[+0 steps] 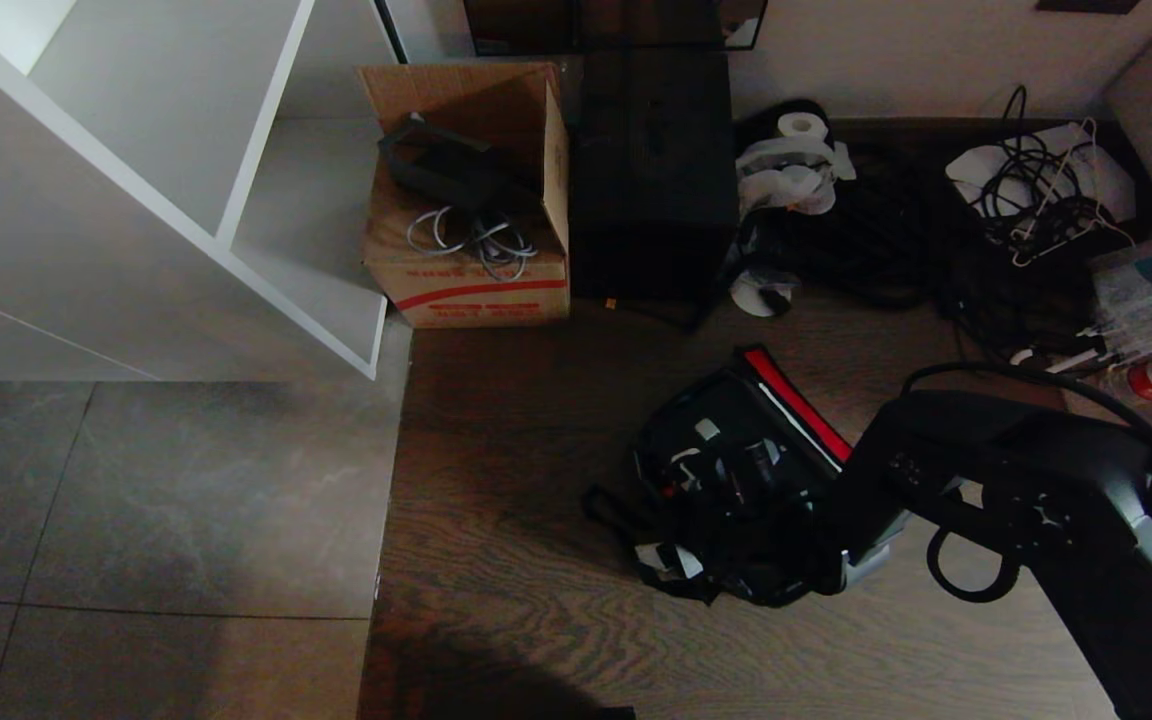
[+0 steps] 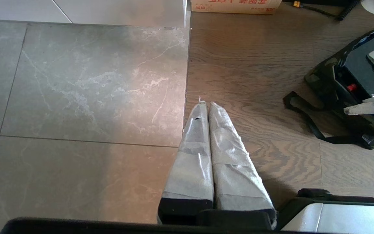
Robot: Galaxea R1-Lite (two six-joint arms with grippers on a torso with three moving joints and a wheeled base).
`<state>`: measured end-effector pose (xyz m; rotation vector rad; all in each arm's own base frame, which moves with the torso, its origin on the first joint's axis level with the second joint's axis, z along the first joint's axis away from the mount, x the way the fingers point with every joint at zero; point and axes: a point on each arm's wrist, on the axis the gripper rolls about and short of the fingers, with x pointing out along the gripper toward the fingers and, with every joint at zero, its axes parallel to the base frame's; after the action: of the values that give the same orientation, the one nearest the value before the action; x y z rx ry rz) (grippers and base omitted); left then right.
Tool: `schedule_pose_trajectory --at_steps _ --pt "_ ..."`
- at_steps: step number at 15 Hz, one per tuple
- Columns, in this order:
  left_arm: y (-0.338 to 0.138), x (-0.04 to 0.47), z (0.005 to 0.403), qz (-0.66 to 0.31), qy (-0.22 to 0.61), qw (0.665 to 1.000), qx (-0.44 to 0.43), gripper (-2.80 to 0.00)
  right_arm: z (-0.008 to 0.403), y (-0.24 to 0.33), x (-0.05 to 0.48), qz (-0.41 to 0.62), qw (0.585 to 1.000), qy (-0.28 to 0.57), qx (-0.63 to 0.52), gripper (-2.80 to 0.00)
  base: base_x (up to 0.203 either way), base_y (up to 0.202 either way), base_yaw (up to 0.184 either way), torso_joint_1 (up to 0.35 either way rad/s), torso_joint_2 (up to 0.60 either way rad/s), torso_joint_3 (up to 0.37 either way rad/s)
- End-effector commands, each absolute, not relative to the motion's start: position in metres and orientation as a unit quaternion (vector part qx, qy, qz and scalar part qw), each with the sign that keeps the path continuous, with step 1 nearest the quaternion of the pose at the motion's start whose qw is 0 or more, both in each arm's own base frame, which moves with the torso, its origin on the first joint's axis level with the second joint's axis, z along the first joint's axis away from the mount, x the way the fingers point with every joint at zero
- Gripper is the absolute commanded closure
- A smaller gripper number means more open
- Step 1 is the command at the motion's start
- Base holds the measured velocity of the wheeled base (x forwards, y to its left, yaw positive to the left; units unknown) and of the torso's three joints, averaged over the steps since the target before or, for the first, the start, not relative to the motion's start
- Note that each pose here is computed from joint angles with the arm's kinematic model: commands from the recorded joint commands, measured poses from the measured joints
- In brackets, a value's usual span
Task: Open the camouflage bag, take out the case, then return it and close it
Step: Close the top of the storage box
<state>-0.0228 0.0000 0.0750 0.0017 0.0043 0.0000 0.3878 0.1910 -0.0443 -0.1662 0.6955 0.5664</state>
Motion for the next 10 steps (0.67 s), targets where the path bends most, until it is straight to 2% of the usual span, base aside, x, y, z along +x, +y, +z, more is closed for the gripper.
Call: schedule_pose_trajectory --at_steps 1,10 --pt "0.0 -0.023 0.075 0.0 0.002 1.0 0.001 0.0 -0.052 0.196 0.39 0.27 0.903 0.323 -0.085 -2.8 0.0 0.0 0.0 0.0 0.0 0.0" --pt "0.0 -0.023 0.075 0.0 0.002 1.0 0.001 0.0 -0.064 0.2 0.401 0.23 0.922 0.292 -0.106 -2.8 0.0 0.0 0.0 0.0 0.0 0.0"
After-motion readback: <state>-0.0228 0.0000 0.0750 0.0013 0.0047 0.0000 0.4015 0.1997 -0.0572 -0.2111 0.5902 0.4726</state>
